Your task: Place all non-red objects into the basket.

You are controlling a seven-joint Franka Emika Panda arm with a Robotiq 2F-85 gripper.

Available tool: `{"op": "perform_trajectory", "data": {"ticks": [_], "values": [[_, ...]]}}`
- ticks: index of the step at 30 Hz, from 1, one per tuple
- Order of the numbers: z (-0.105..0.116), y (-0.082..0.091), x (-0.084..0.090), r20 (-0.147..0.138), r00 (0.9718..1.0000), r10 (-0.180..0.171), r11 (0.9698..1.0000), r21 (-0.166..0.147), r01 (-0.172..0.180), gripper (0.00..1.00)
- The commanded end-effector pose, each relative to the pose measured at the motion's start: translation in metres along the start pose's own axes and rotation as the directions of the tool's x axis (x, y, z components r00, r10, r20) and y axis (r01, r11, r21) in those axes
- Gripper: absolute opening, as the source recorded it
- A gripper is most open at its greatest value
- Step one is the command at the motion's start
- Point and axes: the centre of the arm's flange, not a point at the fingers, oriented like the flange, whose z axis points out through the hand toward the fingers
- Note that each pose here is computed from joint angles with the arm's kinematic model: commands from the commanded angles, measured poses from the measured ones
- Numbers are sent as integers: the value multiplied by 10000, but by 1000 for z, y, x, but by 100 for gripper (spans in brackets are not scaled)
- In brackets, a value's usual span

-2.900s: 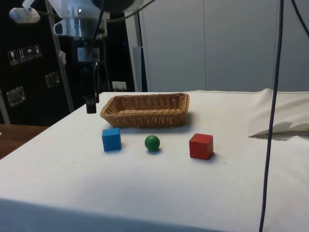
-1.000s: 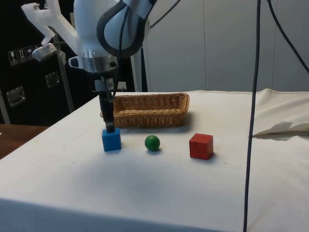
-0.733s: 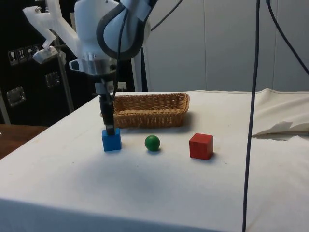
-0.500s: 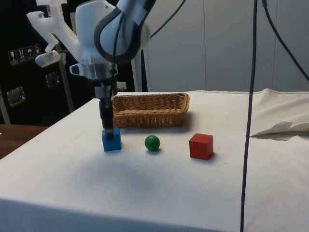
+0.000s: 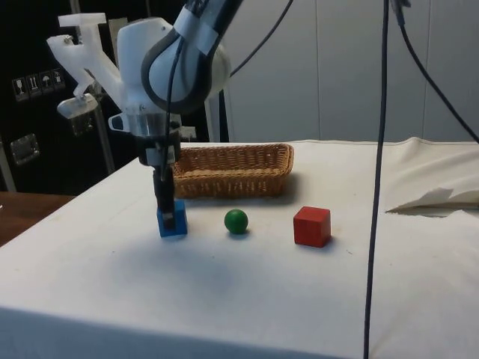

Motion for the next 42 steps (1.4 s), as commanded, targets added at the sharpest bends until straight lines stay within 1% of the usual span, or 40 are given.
{"op": "perform_trajectory", "data": {"ticks": [1,4,5,6,9,10,13,14,15,16,18,22,30,31,32,33,39,40,41,42], "values": [[3,0,1,-74,10000,-9,10000,20,9,100],[4,0,0,-60,10000,-10,10000,-13,10,100],[3,1,0,12,10000,9,10000,-4,-9,100],[5,0,0,-51,10000,-9,10000,-9,9,100],[4,0,1,-65,10000,0,10000,-27,0,100],[-3,1,1,-94,10000,-2,10000,-9,2,100],[-14,3,1,-160,9999,8,10000,-12,-8,100],[-8,3,2,-118,9999,18,10000,-58,-19,100],[-17,4,0,-159,9999,24,10000,-15,-25,100],[-23,4,-1,-127,9999,21,10000,-14,-21,100],[-30,5,-1,-135,9999,64,10000,-22,-64,100],[-34,4,-1,-95,9999,57,10000,-38,-57,100],[-10,2,-1,-20,10000,95,9999,145,-94,100],[-15,3,-2,59,10000,71,10000,60,-71,100],[-5,0,-1,-15,10000,90,9998,161,-90,100],[-3,-1,-1,-11,10000,93,9998,154,-93,100],[1,-1,-1,12,9999,111,9998,154,-111,100],[2,-1,-2,84,9999,84,9999,111,-85,100],[0,-1,-1,-10,9999,119,9998,152,-119,100],[0,-1,-1,0,9999,119,9998,156,-119,100]]}}
